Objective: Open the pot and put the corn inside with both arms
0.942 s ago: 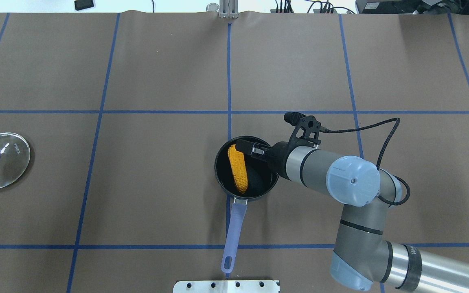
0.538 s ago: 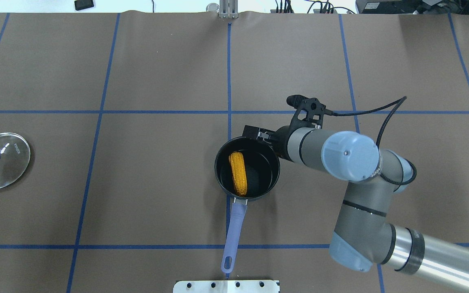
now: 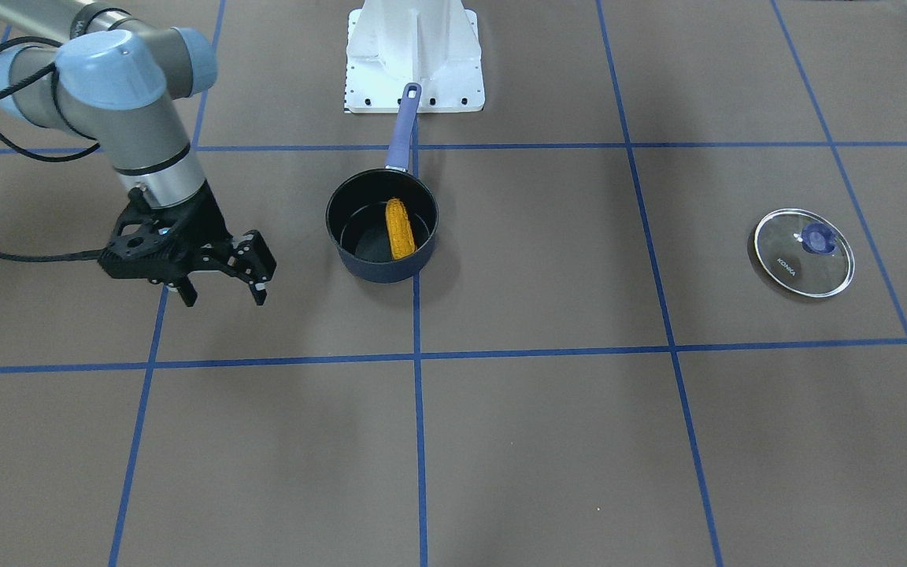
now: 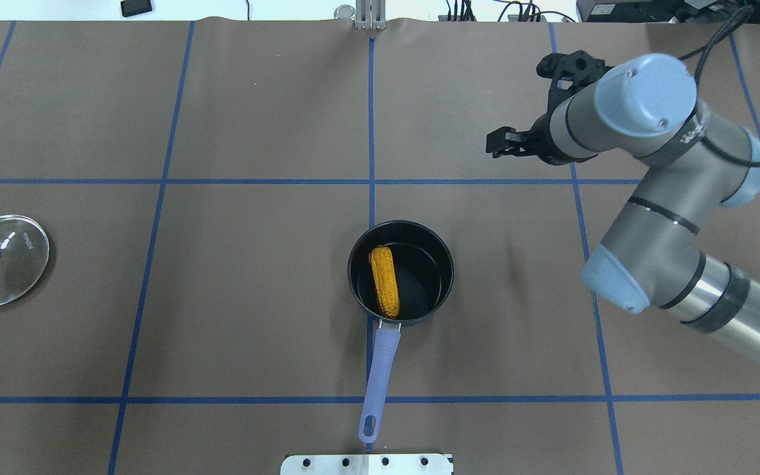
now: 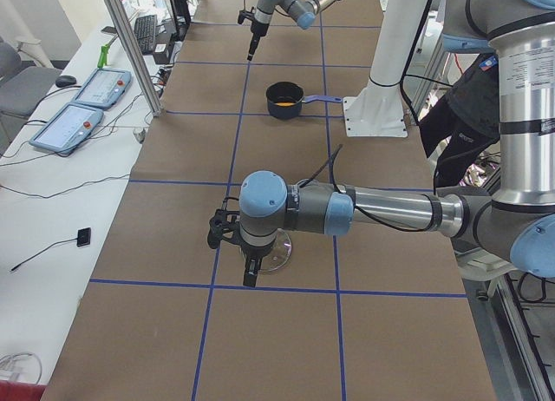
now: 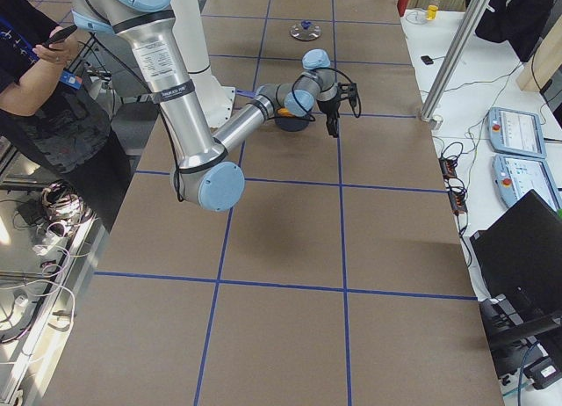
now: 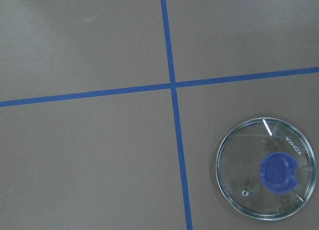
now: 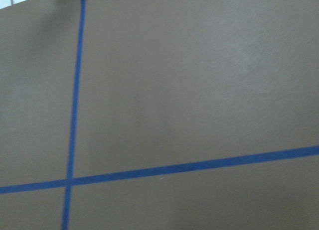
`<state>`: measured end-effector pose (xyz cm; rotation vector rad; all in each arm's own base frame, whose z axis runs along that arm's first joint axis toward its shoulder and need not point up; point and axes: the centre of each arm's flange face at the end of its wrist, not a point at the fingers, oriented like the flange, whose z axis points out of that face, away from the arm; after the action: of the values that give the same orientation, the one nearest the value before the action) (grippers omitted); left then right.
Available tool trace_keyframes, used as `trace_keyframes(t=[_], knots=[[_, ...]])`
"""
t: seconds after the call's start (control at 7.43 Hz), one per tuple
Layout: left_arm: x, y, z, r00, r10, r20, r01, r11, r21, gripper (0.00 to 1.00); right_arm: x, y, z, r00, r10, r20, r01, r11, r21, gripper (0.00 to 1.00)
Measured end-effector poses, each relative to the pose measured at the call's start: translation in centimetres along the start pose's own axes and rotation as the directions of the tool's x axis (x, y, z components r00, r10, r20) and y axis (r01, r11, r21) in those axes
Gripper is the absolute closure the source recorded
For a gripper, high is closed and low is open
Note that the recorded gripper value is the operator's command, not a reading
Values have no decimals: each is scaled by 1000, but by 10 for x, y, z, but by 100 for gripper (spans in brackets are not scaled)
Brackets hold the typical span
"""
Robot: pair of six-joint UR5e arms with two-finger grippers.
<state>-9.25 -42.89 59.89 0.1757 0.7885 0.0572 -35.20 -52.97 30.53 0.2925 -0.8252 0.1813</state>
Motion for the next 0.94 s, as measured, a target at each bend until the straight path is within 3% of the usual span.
trace_keyframes(t=[0.27,0.67,0.94], knots=[[0,4,0,1000,-1,2,1,1000,-1,2,88,-50,-17,988,-123,-97,115,990,-86,0],[-2,9,3,1000,10,10,-10,1000,9,2,258,-77,-58,972,-223,-79,205,961,-185,0],[-9,22,11,1000,7,3,-7,1000,2,2,379,-55,-89,975,-201,-92,179,962,-206,0]])
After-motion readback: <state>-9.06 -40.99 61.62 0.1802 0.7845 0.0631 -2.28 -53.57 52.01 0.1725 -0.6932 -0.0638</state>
